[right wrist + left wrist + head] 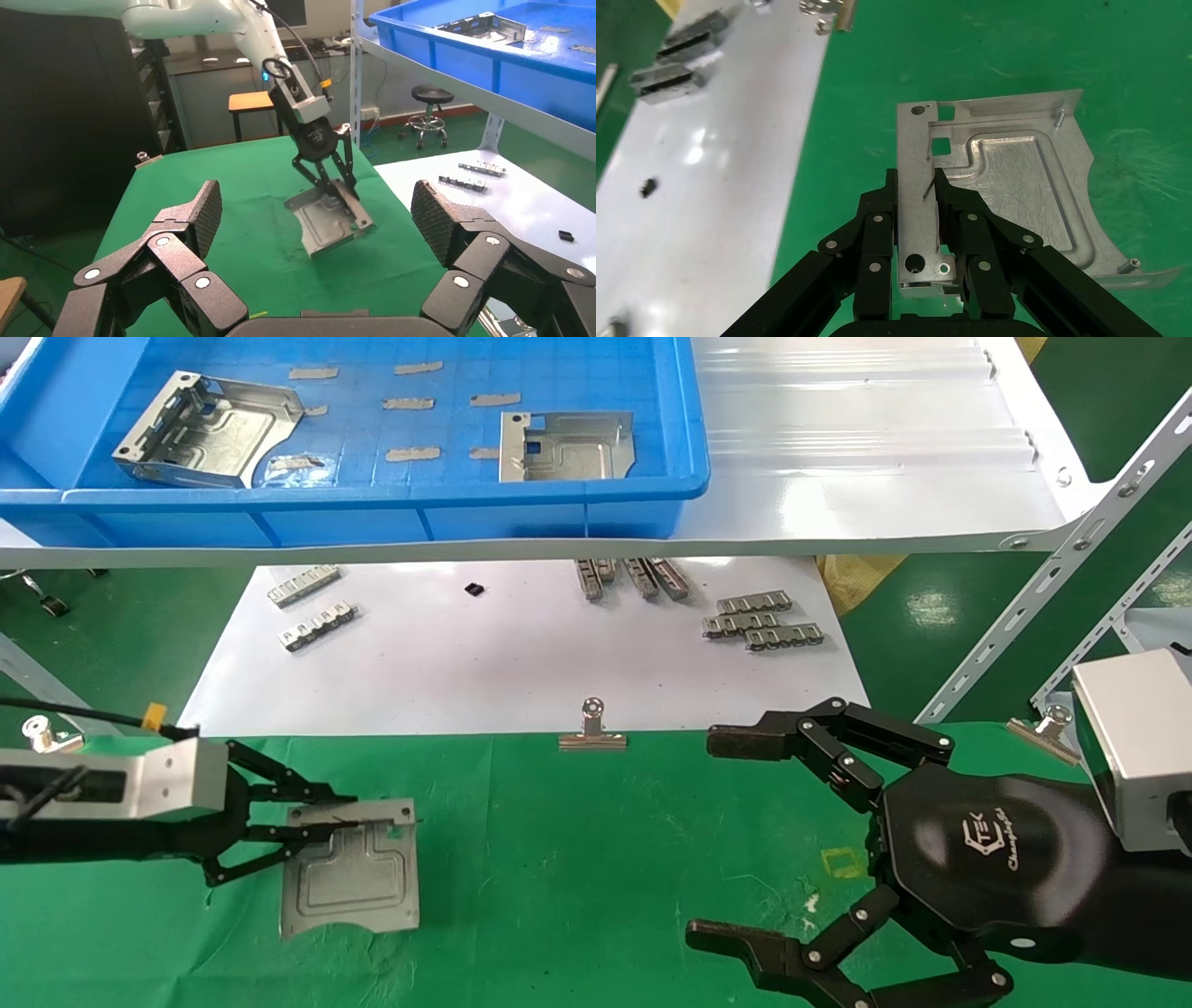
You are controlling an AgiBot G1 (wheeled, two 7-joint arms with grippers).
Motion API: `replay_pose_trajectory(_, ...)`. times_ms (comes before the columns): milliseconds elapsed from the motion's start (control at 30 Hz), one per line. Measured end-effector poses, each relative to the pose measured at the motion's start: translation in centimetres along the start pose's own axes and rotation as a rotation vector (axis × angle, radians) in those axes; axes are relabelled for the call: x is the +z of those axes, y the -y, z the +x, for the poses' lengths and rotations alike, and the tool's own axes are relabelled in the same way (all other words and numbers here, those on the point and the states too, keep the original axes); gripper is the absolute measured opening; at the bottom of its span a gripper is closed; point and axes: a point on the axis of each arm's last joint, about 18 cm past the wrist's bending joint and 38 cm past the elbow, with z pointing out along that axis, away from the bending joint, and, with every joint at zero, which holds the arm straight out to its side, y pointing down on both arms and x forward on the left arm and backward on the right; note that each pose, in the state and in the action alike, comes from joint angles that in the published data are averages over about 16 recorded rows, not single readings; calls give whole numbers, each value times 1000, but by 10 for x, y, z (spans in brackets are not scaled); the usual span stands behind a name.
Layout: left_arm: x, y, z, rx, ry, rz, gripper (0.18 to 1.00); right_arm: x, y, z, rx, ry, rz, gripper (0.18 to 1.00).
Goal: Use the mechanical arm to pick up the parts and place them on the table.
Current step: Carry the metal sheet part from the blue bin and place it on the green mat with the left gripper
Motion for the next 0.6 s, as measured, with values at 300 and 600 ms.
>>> replay_pose_trajectory(300, 12, -8, 9, 25, -66, -41, 280, 0, 0, 0, 0, 0, 0, 1001)
replay_pose_trajectory(600, 14, -9, 6, 51, -69, -48, 309, 0, 0, 0, 0, 0, 0, 1001)
